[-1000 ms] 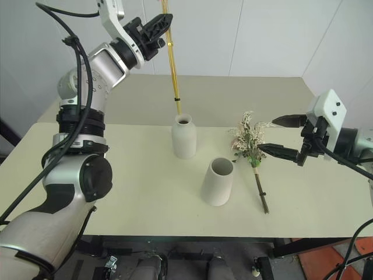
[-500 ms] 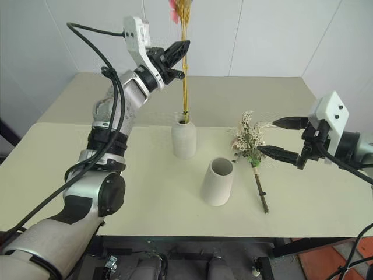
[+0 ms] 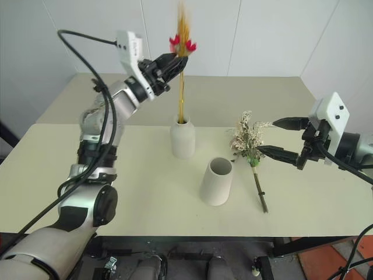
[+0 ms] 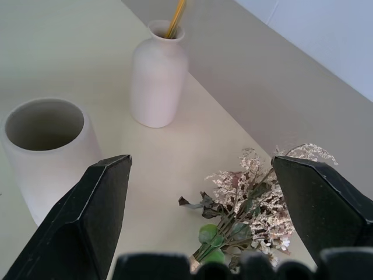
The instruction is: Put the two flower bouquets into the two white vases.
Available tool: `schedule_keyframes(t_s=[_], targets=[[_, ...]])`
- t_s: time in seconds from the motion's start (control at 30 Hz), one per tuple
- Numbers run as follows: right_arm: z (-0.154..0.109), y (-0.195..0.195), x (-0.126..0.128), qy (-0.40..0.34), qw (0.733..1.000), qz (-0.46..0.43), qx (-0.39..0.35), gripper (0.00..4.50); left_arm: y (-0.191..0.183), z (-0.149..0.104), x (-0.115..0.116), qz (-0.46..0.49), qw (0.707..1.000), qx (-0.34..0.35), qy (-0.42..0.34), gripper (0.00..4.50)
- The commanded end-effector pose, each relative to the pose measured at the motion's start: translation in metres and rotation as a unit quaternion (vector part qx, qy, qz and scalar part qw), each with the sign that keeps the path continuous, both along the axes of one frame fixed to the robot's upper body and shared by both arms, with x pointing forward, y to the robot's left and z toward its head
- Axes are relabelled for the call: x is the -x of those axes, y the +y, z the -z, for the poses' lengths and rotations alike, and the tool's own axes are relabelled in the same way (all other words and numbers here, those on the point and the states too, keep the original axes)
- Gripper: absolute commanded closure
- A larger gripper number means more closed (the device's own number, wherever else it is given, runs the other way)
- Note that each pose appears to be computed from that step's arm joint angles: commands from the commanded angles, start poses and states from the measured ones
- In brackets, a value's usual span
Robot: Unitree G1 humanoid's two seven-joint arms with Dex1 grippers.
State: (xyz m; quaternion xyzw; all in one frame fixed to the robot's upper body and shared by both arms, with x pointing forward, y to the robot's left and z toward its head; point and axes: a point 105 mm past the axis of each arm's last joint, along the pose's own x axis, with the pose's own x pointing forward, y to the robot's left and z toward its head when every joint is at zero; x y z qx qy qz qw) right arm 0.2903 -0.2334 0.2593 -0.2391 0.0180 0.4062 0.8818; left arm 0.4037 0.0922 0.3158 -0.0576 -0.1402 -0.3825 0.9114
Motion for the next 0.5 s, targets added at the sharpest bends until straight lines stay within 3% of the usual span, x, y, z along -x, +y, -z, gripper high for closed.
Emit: schedule_keyframes(t_s=[0.03, 0.1, 0.27, 0.5], targets=[[-0.012, -0.004, 0.005, -0.013, 1.000, 0.010, 0.009, 0.00, 0.026, 0.000, 0.037, 0.037, 0.998, -0.047, 0.002, 0.54], [-0.008, -0.005, 0.004, 0.003, 1.000, 0.017, 0.010, 0.00, 0.042, 0.013, 0.058, 0.060, 0.993, -0.097, 0.018, 0.03], [0.006, -0.002, -0.005, 0.057, 0.998, 0.037, 0.010, 0.00, 0.075, 0.041, 0.098, 0.112, 0.963, -0.244, 0.017, 0.03], [0.026, 0.010, -0.033, 0.204, 0.971, 0.125, -0.023, 0.00, 0.078, 0.032, 0.133, 0.234, 0.930, -0.284, -0.010, 0.03]])
